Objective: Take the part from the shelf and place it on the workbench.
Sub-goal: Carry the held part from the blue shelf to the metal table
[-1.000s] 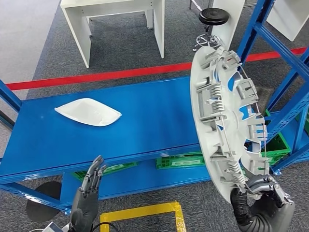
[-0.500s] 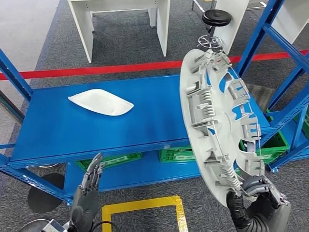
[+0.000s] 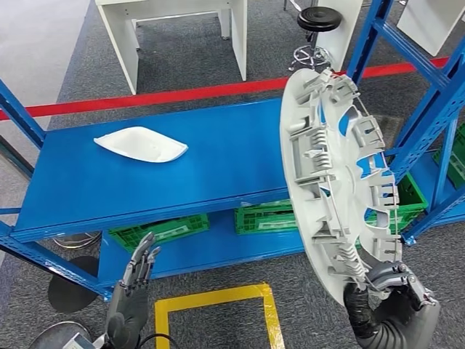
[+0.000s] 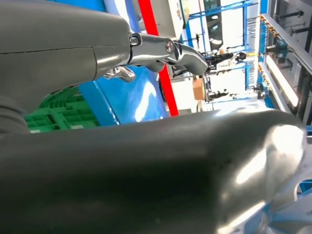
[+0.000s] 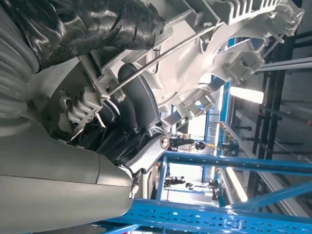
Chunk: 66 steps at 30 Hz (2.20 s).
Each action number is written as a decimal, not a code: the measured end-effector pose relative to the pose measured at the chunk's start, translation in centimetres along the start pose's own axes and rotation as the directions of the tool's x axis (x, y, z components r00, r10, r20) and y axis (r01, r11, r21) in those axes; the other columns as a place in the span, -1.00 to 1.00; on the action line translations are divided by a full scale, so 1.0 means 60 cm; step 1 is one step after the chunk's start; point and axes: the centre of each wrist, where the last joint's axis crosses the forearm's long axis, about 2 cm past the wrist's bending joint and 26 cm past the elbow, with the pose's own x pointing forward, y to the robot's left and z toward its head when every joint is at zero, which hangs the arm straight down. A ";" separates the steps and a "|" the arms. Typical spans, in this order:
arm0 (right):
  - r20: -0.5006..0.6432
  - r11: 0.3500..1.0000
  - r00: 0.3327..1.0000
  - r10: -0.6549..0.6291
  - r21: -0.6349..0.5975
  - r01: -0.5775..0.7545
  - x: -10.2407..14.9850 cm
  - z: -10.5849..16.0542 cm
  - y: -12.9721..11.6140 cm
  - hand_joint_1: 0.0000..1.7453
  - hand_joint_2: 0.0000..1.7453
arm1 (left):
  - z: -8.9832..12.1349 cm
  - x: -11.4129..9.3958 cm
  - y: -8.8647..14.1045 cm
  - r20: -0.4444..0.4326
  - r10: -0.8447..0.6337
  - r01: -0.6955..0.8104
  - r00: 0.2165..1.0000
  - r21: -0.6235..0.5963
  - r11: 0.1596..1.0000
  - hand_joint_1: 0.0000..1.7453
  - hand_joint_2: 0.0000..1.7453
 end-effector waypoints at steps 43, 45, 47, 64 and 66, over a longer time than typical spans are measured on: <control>-0.012 1.000 1.000 -0.023 0.020 0.023 -0.001 0.004 0.001 1.00 1.00 | -0.008 -0.003 -0.001 0.008 -0.013 0.013 1.000 -0.013 1.000 -1.00 -1.00; -0.014 0.999 1.000 -0.024 0.022 0.025 -0.002 0.005 0.001 1.00 1.00 | -0.008 -0.003 -0.001 0.008 -0.013 0.013 1.000 -0.013 1.000 -1.00 -1.00; -0.017 0.999 1.000 -0.025 0.024 0.025 -0.002 0.006 0.001 1.00 1.00 | -0.008 -0.003 -0.001 0.008 -0.013 0.013 1.000 -0.013 1.000 -1.00 -1.00; -0.039 0.999 0.999 -0.038 0.023 0.039 -0.002 0.012 -0.011 1.00 1.00 | -0.017 -0.006 -0.002 0.019 -0.024 0.025 1.000 -0.032 0.999 -1.00 -1.00; -0.042 0.999 0.998 -0.043 0.027 0.044 -0.002 0.013 -0.015 1.00 1.00 | -0.022 -0.006 -0.004 0.027 -0.027 0.027 0.999 -0.036 0.999 -1.00 -1.00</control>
